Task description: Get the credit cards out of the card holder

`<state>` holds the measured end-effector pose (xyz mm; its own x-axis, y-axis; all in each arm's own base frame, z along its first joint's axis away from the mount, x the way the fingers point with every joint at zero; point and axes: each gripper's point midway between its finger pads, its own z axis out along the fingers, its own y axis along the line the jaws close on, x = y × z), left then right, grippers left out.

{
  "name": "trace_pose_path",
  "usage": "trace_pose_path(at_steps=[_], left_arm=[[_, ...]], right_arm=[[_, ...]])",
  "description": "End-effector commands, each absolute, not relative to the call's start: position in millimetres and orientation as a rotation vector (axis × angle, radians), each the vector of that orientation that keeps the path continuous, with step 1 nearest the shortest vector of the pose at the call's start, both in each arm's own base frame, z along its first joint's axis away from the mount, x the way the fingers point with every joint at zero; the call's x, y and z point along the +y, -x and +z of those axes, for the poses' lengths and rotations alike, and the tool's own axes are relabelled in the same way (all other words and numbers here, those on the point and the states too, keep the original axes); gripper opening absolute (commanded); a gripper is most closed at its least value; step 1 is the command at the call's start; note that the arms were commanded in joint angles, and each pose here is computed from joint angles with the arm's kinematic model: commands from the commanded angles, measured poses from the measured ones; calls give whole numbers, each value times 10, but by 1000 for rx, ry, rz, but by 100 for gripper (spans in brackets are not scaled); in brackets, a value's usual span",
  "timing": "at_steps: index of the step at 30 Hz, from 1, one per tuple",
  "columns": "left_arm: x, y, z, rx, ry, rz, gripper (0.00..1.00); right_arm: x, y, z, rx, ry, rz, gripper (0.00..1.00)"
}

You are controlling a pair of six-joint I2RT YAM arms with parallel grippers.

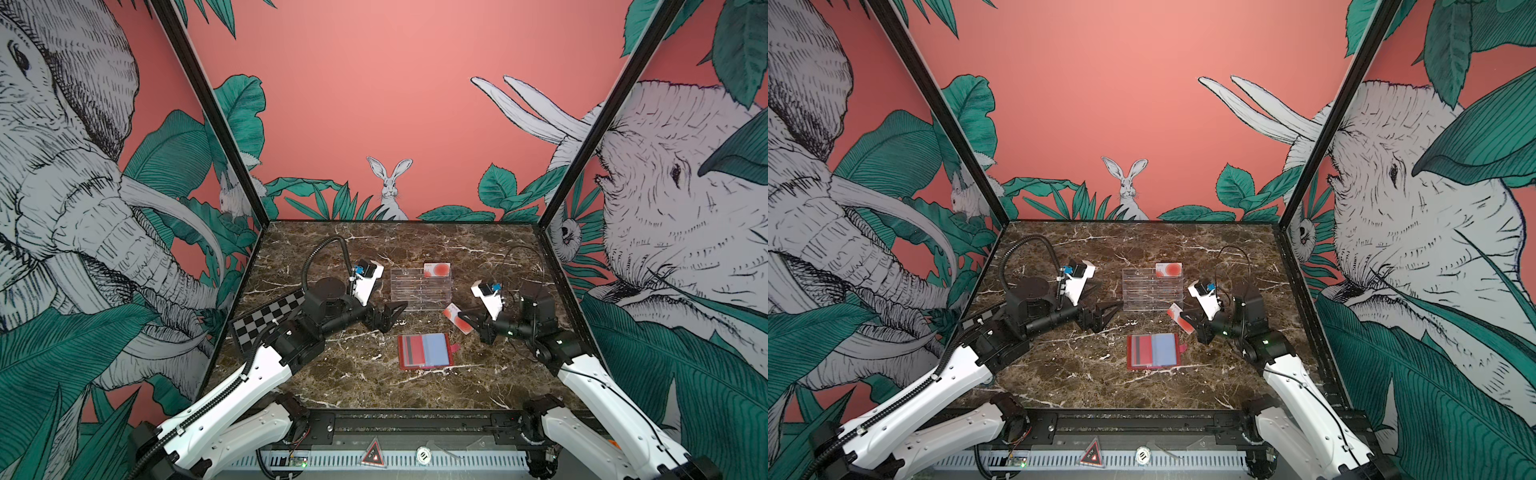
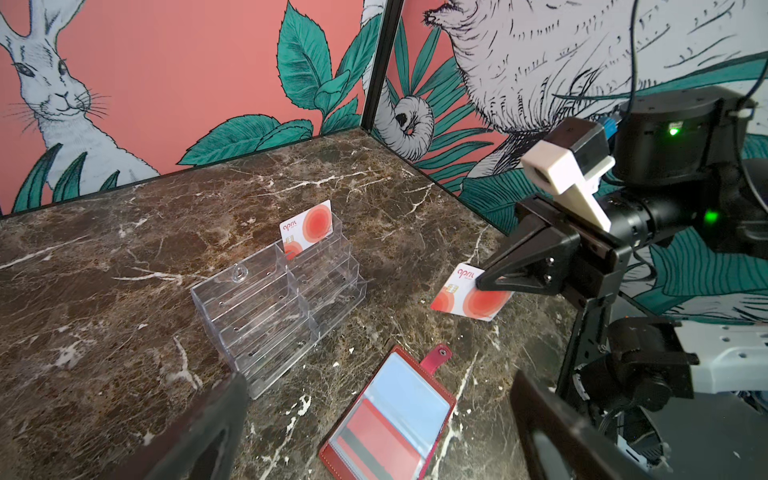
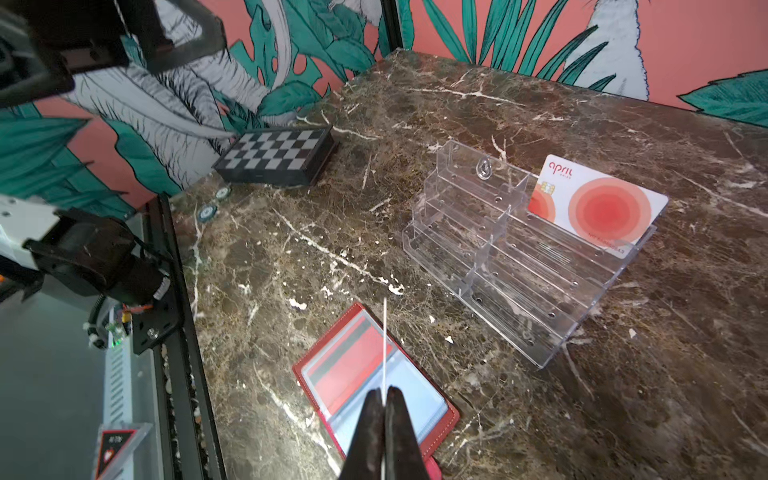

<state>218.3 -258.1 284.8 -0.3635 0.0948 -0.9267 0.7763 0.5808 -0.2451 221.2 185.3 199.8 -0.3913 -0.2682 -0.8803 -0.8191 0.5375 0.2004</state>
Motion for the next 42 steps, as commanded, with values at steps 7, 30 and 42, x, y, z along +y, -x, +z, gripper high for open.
trace_pose_path(at_steps=[7, 30, 42], left_arm=[[-2603, -2091, 2752, 1795, -781, -883, 99], [-2534, -1982, 2510, 1838, -845, -855, 99], [-2556, -2046, 2395, 1866, -832, -841, 99]], right_arm=[[1876, -2020, 2061, 1764, 1278, 692, 0], [2004, -2733, 1928, 1589, 1769, 589, 0], [2046, -3249, 1847, 1548, 1910, 614, 0]])
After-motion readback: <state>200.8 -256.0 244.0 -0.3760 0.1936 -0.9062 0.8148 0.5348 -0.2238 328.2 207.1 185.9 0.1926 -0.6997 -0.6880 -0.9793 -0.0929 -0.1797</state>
